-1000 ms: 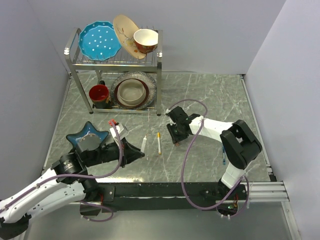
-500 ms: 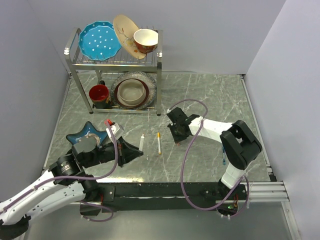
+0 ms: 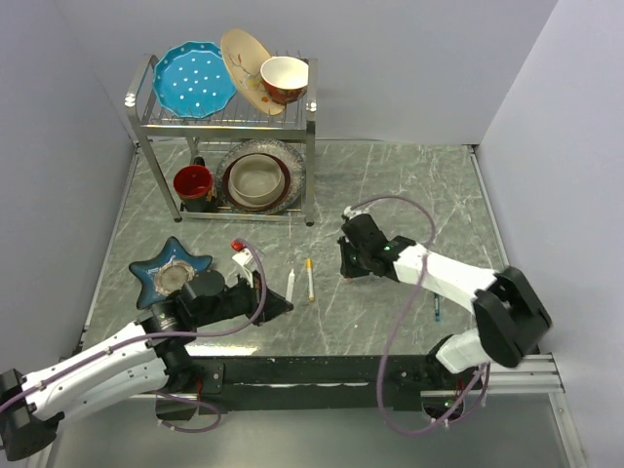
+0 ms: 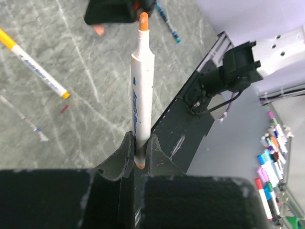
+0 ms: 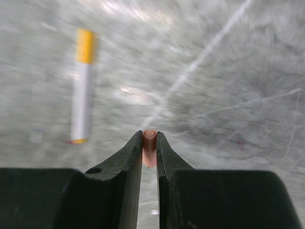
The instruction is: Insert the pens into the pen caps
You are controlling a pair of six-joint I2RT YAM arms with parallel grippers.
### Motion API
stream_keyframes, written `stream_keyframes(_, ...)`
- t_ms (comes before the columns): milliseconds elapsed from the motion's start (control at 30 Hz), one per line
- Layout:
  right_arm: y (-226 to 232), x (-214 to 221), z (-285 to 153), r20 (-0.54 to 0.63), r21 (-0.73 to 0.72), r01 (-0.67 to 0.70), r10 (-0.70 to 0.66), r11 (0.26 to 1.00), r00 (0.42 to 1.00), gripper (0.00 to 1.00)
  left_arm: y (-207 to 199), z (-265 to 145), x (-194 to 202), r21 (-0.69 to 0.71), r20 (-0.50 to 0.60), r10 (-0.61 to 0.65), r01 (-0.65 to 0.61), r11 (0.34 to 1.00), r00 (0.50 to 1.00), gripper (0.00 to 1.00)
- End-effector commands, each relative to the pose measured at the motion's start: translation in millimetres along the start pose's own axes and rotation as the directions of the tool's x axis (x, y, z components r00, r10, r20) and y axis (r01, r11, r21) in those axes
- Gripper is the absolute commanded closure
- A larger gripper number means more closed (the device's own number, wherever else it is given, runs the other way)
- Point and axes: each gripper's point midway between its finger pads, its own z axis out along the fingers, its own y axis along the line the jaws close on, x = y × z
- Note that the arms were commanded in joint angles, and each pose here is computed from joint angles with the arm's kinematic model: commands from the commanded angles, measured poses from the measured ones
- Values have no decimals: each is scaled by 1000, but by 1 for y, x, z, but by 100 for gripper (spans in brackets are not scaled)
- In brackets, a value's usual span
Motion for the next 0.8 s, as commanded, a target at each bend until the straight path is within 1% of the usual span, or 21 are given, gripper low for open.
stream_keyframes(0, 42, -55, -54, 256, -185, -93, 139, 978, 957, 100, -27, 9, -24, 142, 105, -40, 24, 990, 994, 99)
stream_keyframes(133, 72, -80, -100, 382, -338, -94, 227, 937, 896, 100, -29, 19, -17, 184, 92, -86, 68, 981, 992, 99)
stream_keyframes(167, 78, -83, -108, 393, -367, -106, 258, 924, 883, 100, -30, 21, -16, 192, 85, -94, 76, 978, 992, 99)
stream_keyframes(200, 80, -90, -122, 431, -390, -110, 287, 914, 856, 100, -32, 24, -14, 211, 75, -105, 87, 974, 992, 99)
stream_keyframes(233, 92, -94, -133, 452, -434, -90, 303, 897, 839, 100, -33, 25, -13, 222, 71, -112, 94, 971, 991, 99)
stream_keyframes(333, 101, -100, -152, 490, -475, -93, 351, 875, 798, 100, -36, 28, -12, 254, 72, -127, 105, 961, 989, 99)
stream_keyframes(400, 103, -102, -158, 501, -483, -95, 364, 870, 785, 100, -36, 29, -12, 257, 74, -129, 106, 961, 989, 99)
stream_keyframes(500, 106, -100, -161, 489, -500, -93, 370, 861, 790, 100, -41, 27, -18, 278, 92, -123, 93, 956, 988, 99)
stream_keyframes(533, 114, -102, -167, 493, -530, -77, 380, 845, 782, 100, -43, 27, -19, 285, 93, -118, 87, 954, 989, 99)
stream_keyframes(700, 128, -96, -174, 471, -580, -60, 395, 812, 789, 100, -43, 25, -20, 280, 98, -110, 79, 957, 989, 99)
stream_keyframes(767, 135, -94, -178, 469, -611, -50, 412, 790, 781, 100, -44, 23, -21, 282, 106, -111, 78, 956, 988, 99)
